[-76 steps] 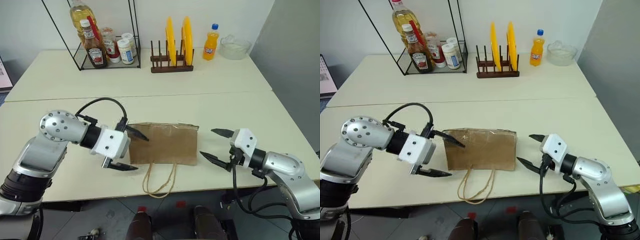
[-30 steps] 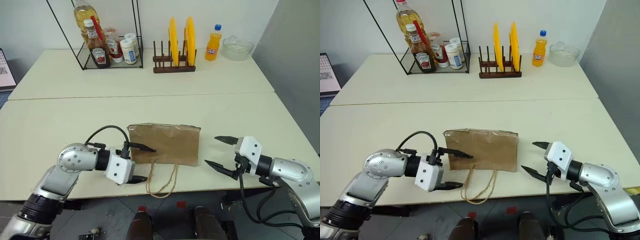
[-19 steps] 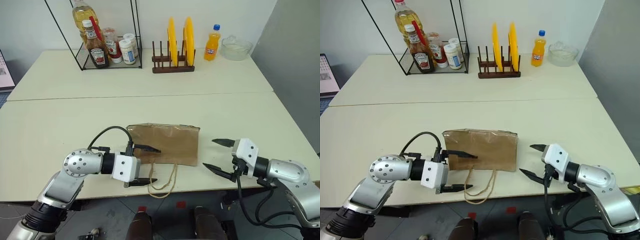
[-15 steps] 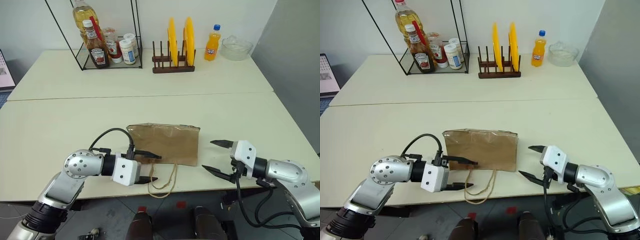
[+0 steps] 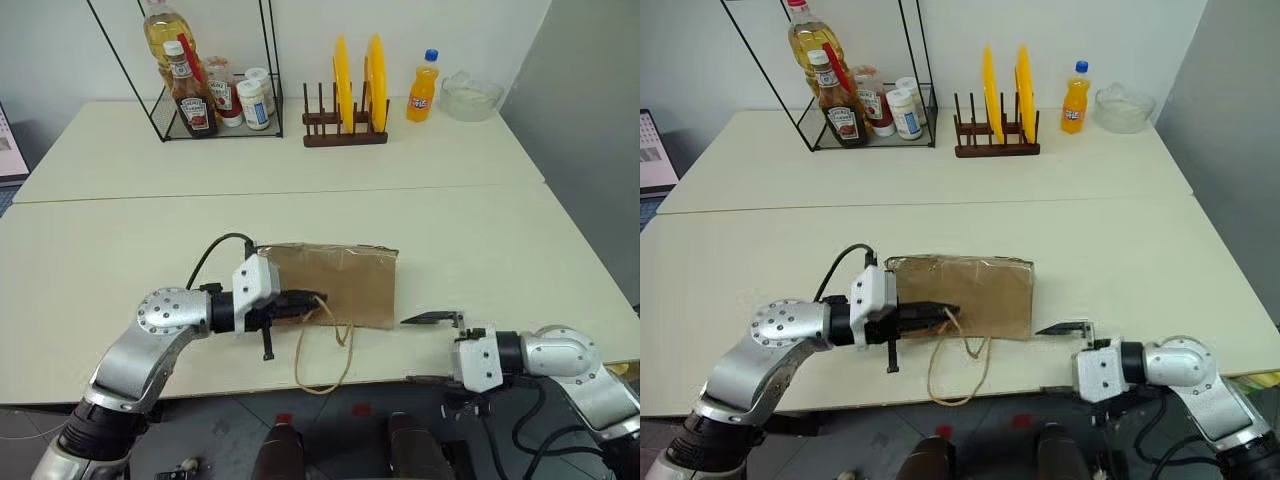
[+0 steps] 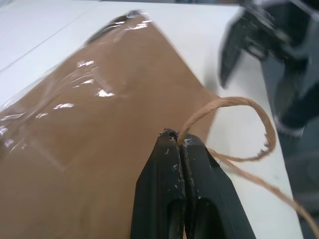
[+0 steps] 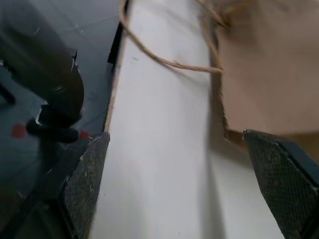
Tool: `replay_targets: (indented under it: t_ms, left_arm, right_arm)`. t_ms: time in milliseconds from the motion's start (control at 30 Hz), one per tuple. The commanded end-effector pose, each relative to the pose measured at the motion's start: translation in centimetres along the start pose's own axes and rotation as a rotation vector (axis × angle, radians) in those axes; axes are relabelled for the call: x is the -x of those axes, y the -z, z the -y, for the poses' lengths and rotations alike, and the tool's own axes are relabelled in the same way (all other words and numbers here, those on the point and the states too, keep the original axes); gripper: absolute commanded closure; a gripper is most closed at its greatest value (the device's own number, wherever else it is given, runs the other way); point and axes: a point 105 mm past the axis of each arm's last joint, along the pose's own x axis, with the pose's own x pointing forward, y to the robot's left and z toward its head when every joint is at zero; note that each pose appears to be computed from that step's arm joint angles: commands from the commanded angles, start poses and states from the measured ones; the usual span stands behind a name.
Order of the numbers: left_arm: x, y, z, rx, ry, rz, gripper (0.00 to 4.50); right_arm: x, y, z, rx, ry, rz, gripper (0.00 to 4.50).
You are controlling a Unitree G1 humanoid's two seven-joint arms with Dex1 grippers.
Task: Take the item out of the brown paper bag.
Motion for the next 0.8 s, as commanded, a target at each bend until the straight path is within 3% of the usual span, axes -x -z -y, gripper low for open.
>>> replay_targets:
  t_ms: [33,600,800]
  left_arm:
    - [0.3,-1.6,-0.8,0.078,-0.063,0.059,4.49]
    - [0.4,-3.1,-1.5,0.189,-0.114,0.087,4.49]
    - [0.3,-3.2,-1.6,0.214,-0.112,0.095,4.49]
  right_arm:
    - [-0.9,-0.9,-0.3,0.168,0.003,0.086,0.0]
    - [-4.6,-1.0,3.0,0.432,0.107,0.227,0.0]
    - [-5.7,-0.9,2.3,0.488,0.109,0.245,0.0]
